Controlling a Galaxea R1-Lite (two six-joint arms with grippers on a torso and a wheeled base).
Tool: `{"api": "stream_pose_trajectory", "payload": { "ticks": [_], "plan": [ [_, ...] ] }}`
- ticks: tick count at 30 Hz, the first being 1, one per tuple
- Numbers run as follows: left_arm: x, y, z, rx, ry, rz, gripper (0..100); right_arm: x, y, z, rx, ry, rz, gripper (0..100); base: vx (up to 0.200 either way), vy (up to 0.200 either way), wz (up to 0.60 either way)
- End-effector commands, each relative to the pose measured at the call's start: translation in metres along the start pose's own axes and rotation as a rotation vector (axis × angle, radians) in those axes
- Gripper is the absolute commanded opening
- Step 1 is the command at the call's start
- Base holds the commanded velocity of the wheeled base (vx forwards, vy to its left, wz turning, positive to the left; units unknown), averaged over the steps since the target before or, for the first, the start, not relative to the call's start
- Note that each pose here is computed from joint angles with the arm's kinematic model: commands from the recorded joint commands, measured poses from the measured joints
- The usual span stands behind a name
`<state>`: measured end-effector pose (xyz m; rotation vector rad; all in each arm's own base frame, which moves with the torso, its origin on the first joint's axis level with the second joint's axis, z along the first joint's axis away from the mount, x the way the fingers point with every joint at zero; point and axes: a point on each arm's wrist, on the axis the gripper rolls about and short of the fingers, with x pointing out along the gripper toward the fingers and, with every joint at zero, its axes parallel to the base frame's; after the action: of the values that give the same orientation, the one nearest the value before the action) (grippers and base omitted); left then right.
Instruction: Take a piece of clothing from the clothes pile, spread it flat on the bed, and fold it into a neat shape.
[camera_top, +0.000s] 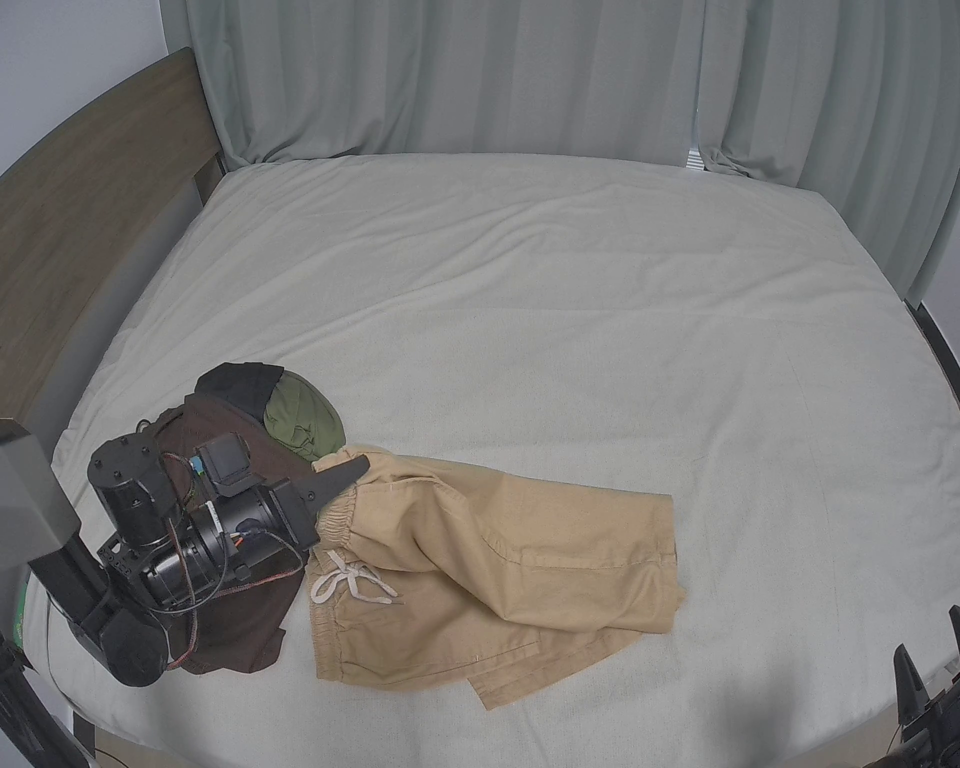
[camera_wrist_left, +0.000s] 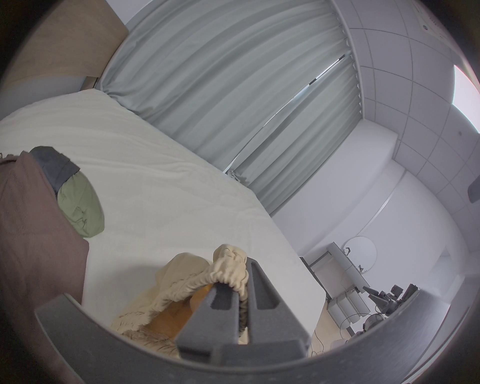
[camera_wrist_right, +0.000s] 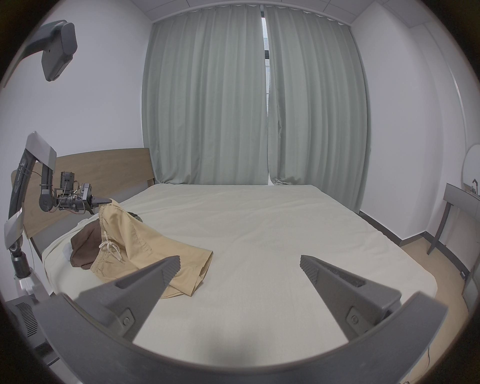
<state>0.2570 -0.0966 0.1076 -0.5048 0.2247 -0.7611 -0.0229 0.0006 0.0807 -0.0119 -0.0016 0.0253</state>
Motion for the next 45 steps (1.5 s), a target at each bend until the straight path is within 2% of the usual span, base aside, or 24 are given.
{"api": "stream_pose_trajectory", "payload": {
  "ticks": [1, 13, 15, 16, 17, 18, 21, 22, 27, 32, 37, 39, 40, 41, 43, 45],
  "plan": [
    [-0.001, 0.01, -0.007, -0.02, 0.028, 0.031, 0, 0.0, 0.0, -0.005, 0.0, 0.001, 0.001, 100, 0.0, 0.0, 0.0],
    [-0.003, 0.008, -0.006, -0.018, 0.032, 0.013, 0, 0.0, 0.0, -0.003, -0.002, -0.014, 0.007, 100, 0.0, 0.0, 0.0],
    [-0.003, 0.008, -0.005, -0.017, 0.031, 0.012, 0, -0.008, 0.0, 0.023, -0.002, -0.124, 0.007, 100, 0.0, 0.0, 0.0],
    [-0.003, 0.008, -0.005, -0.016, 0.03, 0.011, 0, -0.016, 0.0, 0.049, 0.002, -0.187, 0.007, 100, 0.0, 0.0, 0.0],
    [-0.003, 0.008, -0.005, -0.016, 0.03, 0.011, 0, -0.017, 0.0, 0.059, 0.005, -0.189, 0.01, 100, 0.0, 0.0, 0.0],
    [-0.003, 0.008, -0.005, -0.017, 0.033, 0.009, 0, -0.016, 0.0, 0.078, 0.019, -0.159, 0.021, 100, 0.0, 0.0, 0.0],
    [-0.002, 0.008, -0.006, -0.018, 0.035, 0.011, 0, -0.014, 0.0, 0.091, 0.038, -0.108, 0.046, 100, 0.0, 0.0, 0.0],
    [-0.002, 0.008, -0.006, -0.018, 0.035, 0.011, 0, -0.014, 0.0, 0.091, 0.038, -0.108, 0.046, 100, 0.0, 0.0, 0.0],
    [-0.002, 0.008, -0.004, -0.014, 0.028, 0.006, 0, 0.001, 0.001, 0.096, 0.152, -0.003, 0.121, 100, 0.0, 0.0, 0.0],
    [-0.002, 0.007, -0.004, -0.012, 0.025, 0.003, 0, 0.017, 0.003, 0.098, 0.208, 0.097, 0.194, 100, 0.0, 0.0, 0.0],
    [-0.001, 0.006, -0.003, -0.01, 0.025, -0.001, 0, 0.038, 0.003, 0.097, 0.208, 0.22, 0.227, 100, 0.0, 0.0, 0.0],
    [-0.002, 0.006, -0.004, -0.011, 0.026, 0.0, 0, 0.044, 0.004, 0.097, 0.205, 0.253, 0.264, 100, 0.0, 0.0, 0.0],
    [-0.002, 0.006, -0.004, -0.01, 0.029, -0.006, 0, 0.05, 0.006, 0.097, 0.2, 0.291, 0.313, 100, 0.0, 0.0, 0.0],
    [-0.002, 0.006, -0.004, -0.01, 0.029, -0.006, 0, 0.05, 0.006, 0.097, 0.2, 0.291, 0.313, 100, 0.0, 0.0, 0.0],
    [-0.002, 0.005, -0.003, -0.009, 0.034, -0.022, 0, 0.058, 0.009, 0.098, 0.19, 0.342, 0.383, 100, 0.0, 0.0, 0.0],
    [-0.003, 0.003, 0.0, -0.004, 0.027, -0.03, 0, 0.066, 0.012, 0.098, 0.185, 0.378, 0.411, 100, 0.0, 0.0, 0.0]
  ]
}}
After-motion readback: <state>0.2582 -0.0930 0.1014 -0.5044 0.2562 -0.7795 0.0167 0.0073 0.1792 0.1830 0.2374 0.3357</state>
